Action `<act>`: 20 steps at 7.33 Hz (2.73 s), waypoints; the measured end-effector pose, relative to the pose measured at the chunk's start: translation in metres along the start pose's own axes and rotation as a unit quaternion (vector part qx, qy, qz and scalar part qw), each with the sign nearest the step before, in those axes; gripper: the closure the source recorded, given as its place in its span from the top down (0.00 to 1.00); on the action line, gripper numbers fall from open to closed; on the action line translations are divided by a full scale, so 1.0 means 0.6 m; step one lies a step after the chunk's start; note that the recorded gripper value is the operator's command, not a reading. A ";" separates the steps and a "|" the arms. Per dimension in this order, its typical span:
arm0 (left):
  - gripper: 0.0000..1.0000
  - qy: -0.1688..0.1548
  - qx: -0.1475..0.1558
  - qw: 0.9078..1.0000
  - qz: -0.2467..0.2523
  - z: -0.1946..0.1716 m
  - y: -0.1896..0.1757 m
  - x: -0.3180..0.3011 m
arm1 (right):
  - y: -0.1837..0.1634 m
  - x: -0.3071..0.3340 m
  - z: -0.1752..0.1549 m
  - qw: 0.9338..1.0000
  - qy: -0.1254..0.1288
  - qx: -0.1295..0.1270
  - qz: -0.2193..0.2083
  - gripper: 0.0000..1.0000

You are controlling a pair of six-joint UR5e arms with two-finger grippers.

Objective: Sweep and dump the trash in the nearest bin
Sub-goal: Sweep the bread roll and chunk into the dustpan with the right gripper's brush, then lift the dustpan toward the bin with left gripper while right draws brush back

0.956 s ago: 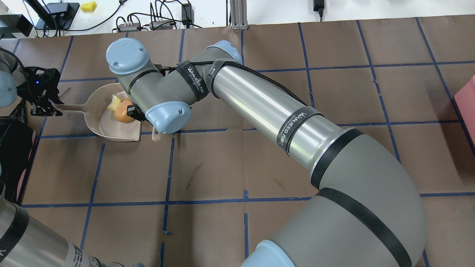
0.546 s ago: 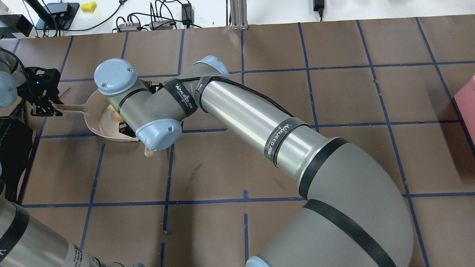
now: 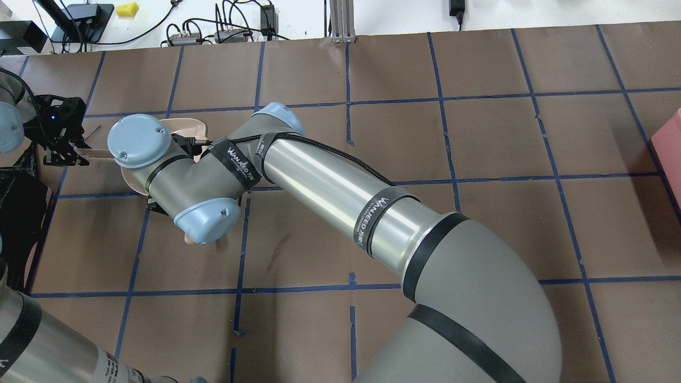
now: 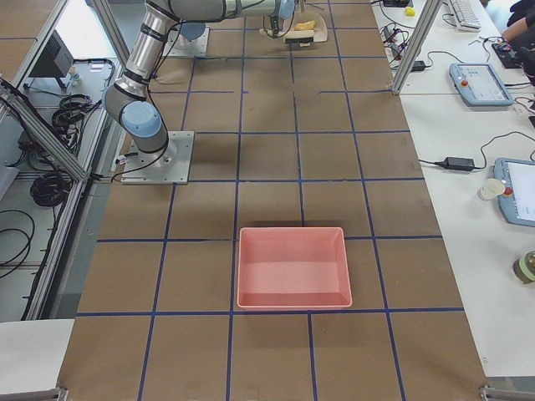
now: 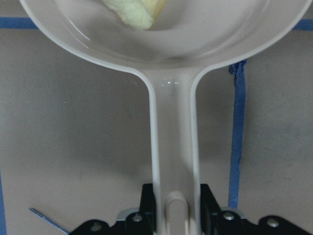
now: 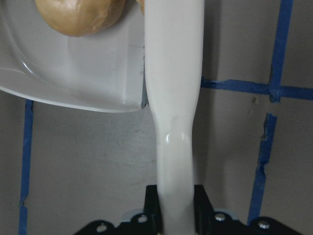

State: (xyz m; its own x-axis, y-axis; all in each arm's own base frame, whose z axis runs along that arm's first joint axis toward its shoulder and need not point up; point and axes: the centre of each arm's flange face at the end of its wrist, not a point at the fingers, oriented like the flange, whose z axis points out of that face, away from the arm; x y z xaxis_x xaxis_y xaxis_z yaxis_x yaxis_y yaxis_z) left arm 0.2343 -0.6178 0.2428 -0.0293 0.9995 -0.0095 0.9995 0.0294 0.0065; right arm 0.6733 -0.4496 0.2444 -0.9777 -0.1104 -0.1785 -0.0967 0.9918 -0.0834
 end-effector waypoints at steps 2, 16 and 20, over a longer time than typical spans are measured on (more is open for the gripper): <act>0.04 -0.001 0.000 1.000 0.000 -0.001 -0.001 0.000 | -0.001 -0.037 -0.018 0.999 -0.030 0.002 0.031 0.17; 0.03 -0.022 0.122 0.991 -0.041 0.003 0.025 0.035 | -0.049 0.183 -0.135 0.994 0.081 -0.017 0.076 0.15; 0.03 -0.038 0.190 0.976 -0.099 -0.050 0.099 0.095 | 0.047 0.274 -0.204 0.992 0.087 -0.020 0.089 0.14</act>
State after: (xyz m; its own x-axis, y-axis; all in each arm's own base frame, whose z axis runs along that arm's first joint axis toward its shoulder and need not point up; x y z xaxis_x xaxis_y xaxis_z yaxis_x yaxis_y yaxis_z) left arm 0.2921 -0.5585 0.2727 -0.2359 0.9706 -0.0468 0.9051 0.2019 -0.3741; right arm 0.4869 -0.4317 0.3329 -0.9970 0.0761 -0.0139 0.0765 0.9968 -0.0252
